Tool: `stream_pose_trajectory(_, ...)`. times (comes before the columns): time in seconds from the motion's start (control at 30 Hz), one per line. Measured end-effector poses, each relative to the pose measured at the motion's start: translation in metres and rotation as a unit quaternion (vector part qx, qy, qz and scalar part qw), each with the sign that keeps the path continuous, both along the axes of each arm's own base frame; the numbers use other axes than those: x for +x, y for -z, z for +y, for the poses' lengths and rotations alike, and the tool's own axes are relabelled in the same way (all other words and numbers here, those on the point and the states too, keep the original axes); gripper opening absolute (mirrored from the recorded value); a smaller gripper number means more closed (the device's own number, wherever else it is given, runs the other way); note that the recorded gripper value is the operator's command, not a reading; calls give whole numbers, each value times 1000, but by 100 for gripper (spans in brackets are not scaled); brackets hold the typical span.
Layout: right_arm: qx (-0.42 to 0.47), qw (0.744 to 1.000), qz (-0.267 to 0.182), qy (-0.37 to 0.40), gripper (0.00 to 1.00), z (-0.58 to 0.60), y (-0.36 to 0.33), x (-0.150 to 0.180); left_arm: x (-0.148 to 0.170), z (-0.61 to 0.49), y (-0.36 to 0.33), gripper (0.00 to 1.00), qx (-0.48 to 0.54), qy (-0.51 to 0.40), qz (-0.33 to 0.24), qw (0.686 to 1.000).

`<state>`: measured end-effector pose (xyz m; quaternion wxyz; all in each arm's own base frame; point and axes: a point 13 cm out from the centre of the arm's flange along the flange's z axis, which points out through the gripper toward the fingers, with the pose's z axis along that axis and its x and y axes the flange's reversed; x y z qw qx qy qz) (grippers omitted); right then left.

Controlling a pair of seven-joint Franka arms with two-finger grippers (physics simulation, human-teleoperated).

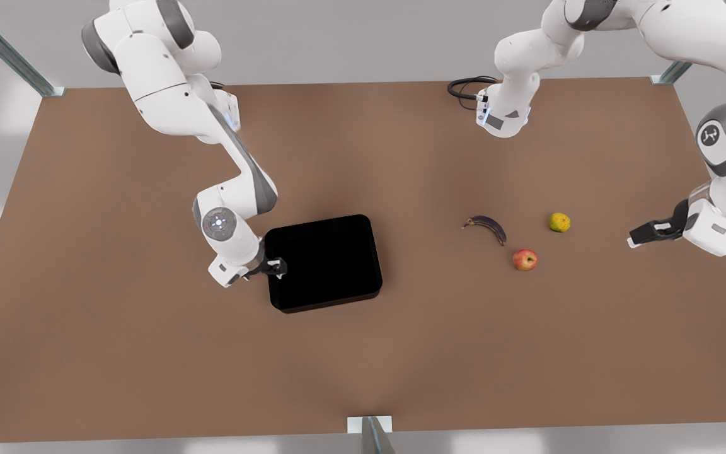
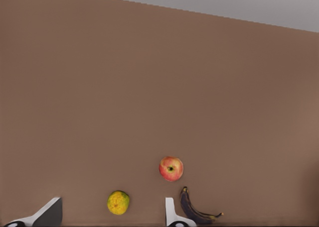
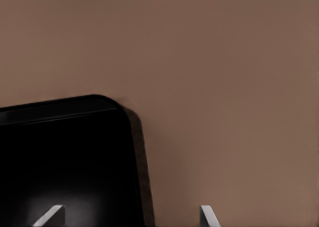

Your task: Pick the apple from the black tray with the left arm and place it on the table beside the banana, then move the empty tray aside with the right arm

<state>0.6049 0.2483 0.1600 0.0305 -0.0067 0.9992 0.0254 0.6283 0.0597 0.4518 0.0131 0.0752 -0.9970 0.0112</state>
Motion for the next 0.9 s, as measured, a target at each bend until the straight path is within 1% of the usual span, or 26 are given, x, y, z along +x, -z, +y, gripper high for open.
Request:
stream_pose_trajectory(0.1, 1, 1000, -1, -13, 100, -2, 12, 2, 1, -33, -1, 100, -26, 20, -3, 999)
stream_pose_trajectory(0.2, 6, 999, -7, -38, 100, 18, 13, -2, 4, -44, 4, 100, -23, 46, -2, 999)
stream_pose_trajectory(0.3, 6, 998, 0, -62, 97, 34, 22, -18, 6, -34, 8, 100, -20, 48, -3, 999)
stream_pose_trajectory(0.37, 4, 998, 7, -69, 97, 34, 31, -27, 7, -29, 9, 100, -19, 50, -5, 999)
stream_pose_trajectory(0.47, 1, 997, 16, -71, 97, 28, 43, -36, 9, -24, 9, 100, -15, 54, -8, 998)
stream_pose_trajectory(0.77, -4, 997, 39, -63, 95, 20, 76, -46, 12, -22, 8, 100, -7, 65, -15, 998)
stream_pose_trajectory(0.9, -4, 997, 41, -58, 91, 19, 81, -47, 13, -22, 8, 100, -6, 67, -16, 998)
